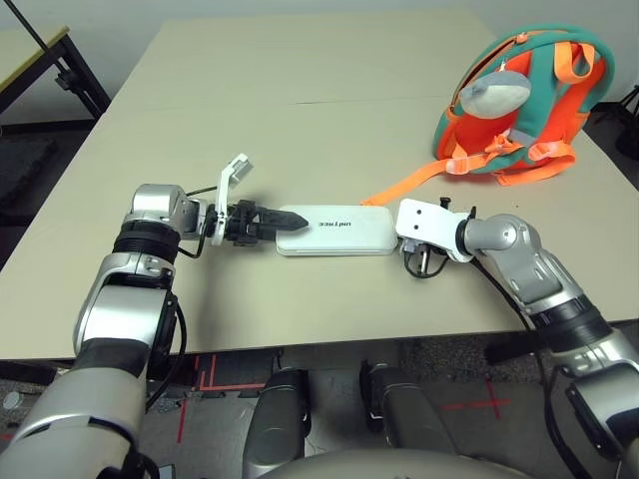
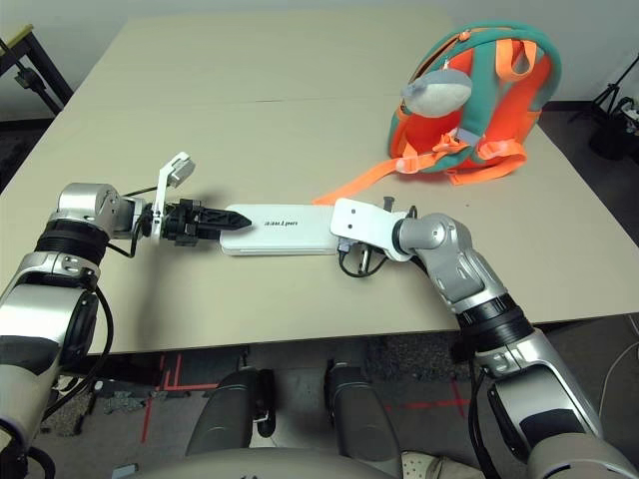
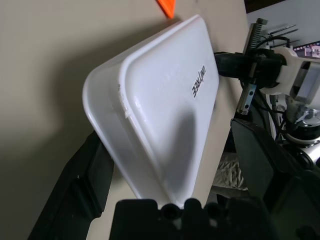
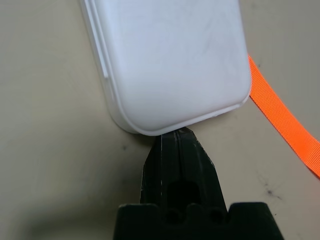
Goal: Put the pencil case into the backpack and zip it.
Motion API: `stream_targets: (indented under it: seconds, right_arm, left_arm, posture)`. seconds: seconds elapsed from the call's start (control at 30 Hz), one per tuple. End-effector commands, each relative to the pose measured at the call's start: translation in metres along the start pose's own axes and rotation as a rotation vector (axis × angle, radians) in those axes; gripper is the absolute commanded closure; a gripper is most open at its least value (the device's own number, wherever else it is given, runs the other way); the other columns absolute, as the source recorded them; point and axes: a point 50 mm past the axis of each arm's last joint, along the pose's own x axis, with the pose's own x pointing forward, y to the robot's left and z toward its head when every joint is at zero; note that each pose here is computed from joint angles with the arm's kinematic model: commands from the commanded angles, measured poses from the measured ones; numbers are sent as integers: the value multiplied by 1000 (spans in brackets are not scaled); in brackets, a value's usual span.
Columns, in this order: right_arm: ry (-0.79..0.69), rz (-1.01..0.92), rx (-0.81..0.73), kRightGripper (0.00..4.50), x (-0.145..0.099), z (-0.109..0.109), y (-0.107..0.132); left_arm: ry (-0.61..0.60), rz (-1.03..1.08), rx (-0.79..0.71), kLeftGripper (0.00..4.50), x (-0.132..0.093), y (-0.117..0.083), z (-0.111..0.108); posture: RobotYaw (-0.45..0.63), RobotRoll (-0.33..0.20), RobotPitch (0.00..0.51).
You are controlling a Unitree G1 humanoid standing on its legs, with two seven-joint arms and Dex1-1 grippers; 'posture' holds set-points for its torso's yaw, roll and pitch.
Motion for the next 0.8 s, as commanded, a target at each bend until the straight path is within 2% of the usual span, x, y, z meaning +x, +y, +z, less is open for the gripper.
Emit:
stream_targets:
  seconds: [0.03,0.17,0.23,0.8]
  right_arm:
    - [-21,38,23,4441,2,0,10]
    - [-28,40,27,4441,3,2,10]
    - [-30,39,27,4500,4,2,9]
    - [-33,32,26,4500,5,2,8]
  left_arm:
    - [3,-73,-14,0,2,-6,-3]
    - [8,-72,-13,0,3,-6,-4]
    - [8,-66,-8,179,3,-5,-4]
    - [16,-73,-17,179,2,-7,-4]
  posture:
    - [76,0,134]
    - [77,0,133]
    - [78,0,132]
    - [79,0,126]
